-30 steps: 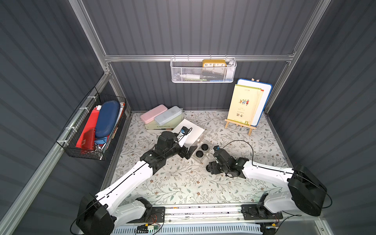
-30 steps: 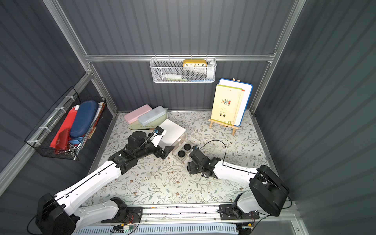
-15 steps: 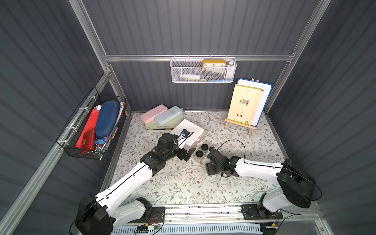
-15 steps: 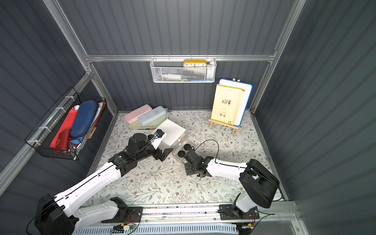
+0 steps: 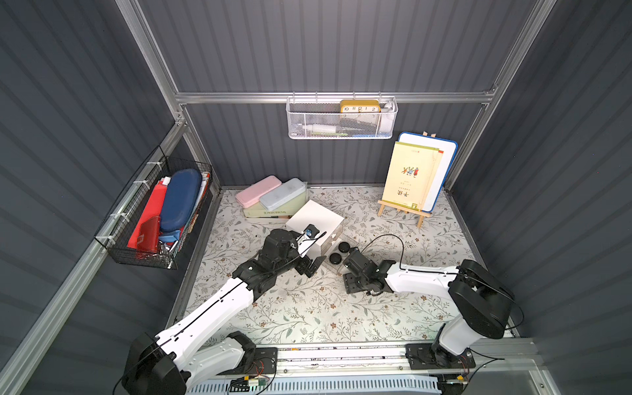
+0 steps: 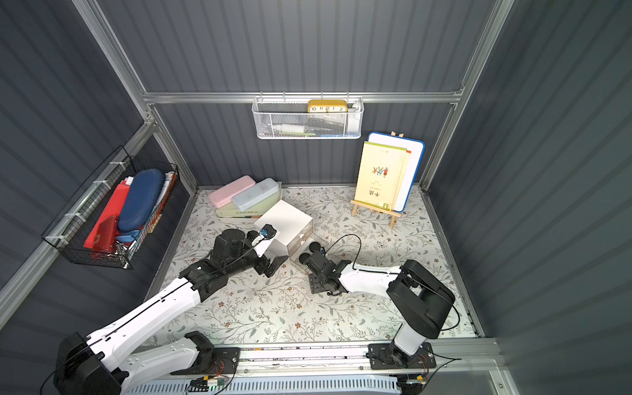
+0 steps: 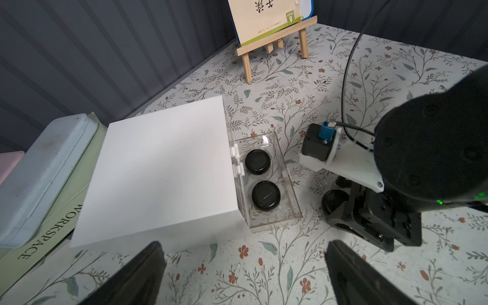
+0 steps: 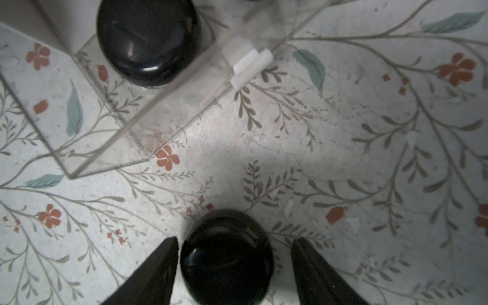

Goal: Put the bluetooth earphones in the drawer according to color
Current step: Pick up the Bluetooth earphone from the center of the board.

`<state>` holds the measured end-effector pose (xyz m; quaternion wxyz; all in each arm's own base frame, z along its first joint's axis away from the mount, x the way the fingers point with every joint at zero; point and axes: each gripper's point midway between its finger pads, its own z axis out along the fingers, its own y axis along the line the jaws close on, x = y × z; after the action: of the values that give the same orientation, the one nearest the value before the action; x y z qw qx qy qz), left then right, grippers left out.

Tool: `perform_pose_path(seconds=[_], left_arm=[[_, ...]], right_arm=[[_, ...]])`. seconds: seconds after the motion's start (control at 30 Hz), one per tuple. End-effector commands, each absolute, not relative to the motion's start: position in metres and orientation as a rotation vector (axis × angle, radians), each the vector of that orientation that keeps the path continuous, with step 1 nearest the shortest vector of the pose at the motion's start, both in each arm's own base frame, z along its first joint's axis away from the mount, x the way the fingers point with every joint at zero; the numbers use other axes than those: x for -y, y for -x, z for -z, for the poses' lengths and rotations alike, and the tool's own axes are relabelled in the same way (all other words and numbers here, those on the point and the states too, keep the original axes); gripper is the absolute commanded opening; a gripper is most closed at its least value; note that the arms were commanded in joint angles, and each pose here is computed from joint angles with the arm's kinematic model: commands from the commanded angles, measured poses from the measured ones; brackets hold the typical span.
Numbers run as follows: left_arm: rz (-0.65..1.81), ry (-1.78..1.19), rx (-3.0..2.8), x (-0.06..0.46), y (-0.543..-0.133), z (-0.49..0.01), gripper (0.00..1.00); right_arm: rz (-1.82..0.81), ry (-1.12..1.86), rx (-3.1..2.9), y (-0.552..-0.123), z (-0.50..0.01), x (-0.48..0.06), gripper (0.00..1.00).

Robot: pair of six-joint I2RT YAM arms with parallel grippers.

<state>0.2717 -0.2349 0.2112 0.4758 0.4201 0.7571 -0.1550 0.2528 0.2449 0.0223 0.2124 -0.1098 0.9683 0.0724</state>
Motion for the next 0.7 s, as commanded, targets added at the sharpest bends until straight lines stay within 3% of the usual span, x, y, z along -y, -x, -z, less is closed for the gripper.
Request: perform_pose_path(seconds=[0.0,0.67], left_arm=[[0.352,-1.076,-1.865,0.234,-0.268,-0.207,0.99],[0.364,-1.155,-1.938,0.235,-0.259,-0.193,0.98]], right_arm=[[-0.162,0.312,-2.708,-0.252,-0.022,-0.243,0.71],[-0.156,0.295,-2.747,-0.253,-0.009,-0.243,0.62]])
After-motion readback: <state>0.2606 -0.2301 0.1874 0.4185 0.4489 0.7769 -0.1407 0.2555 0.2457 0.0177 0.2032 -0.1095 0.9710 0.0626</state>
